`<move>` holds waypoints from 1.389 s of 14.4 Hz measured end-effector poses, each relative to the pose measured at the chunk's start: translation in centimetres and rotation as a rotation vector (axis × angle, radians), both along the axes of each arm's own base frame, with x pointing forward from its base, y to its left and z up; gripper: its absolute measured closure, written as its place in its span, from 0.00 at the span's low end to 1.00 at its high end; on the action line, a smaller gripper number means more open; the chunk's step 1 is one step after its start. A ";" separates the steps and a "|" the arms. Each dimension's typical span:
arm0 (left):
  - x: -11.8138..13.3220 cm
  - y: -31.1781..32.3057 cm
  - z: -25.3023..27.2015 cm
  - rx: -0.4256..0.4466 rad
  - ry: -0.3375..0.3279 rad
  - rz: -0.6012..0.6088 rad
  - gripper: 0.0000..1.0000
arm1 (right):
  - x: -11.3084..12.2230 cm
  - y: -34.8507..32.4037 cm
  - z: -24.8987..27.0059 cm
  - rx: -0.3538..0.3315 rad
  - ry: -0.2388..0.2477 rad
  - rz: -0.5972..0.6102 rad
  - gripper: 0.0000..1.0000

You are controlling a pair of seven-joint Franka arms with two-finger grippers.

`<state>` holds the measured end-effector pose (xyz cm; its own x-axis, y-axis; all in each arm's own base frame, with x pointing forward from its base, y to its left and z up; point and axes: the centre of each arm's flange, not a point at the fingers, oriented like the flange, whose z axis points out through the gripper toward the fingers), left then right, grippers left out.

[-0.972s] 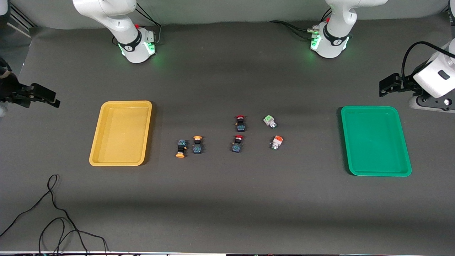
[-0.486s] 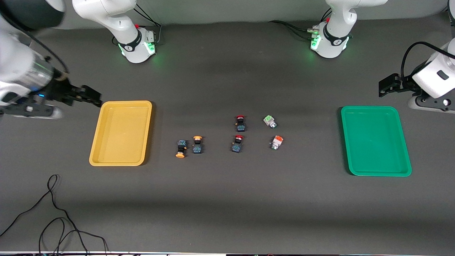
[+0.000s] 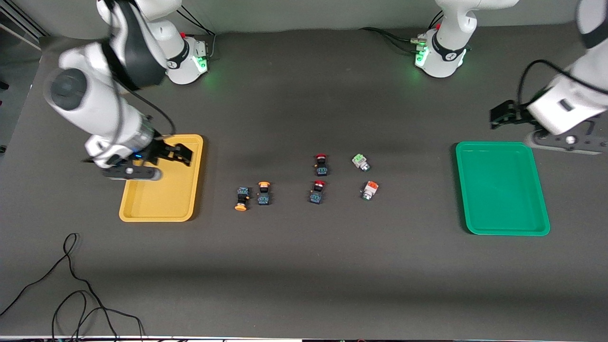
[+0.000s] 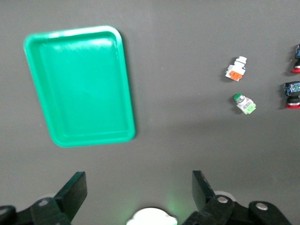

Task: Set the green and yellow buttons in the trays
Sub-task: 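Reach the right gripper to the yellow button while the left gripper reaches the green button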

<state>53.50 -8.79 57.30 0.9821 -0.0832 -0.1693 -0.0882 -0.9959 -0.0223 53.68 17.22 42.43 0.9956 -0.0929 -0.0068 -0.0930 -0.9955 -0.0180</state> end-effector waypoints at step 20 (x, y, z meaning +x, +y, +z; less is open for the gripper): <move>-9.6 -25.9 -24.8 0.040 -0.122 0.552 0.00 | -1.5 8.8 -24.2 0.037 -0.170 -0.066 0.06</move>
<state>43.91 -34.74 32.47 0.8905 0.4528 -0.0443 0.4514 -0.8915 -0.0379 52.22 26.03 18.22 0.9744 -0.1611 0.1566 -0.1508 -0.9856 -0.0760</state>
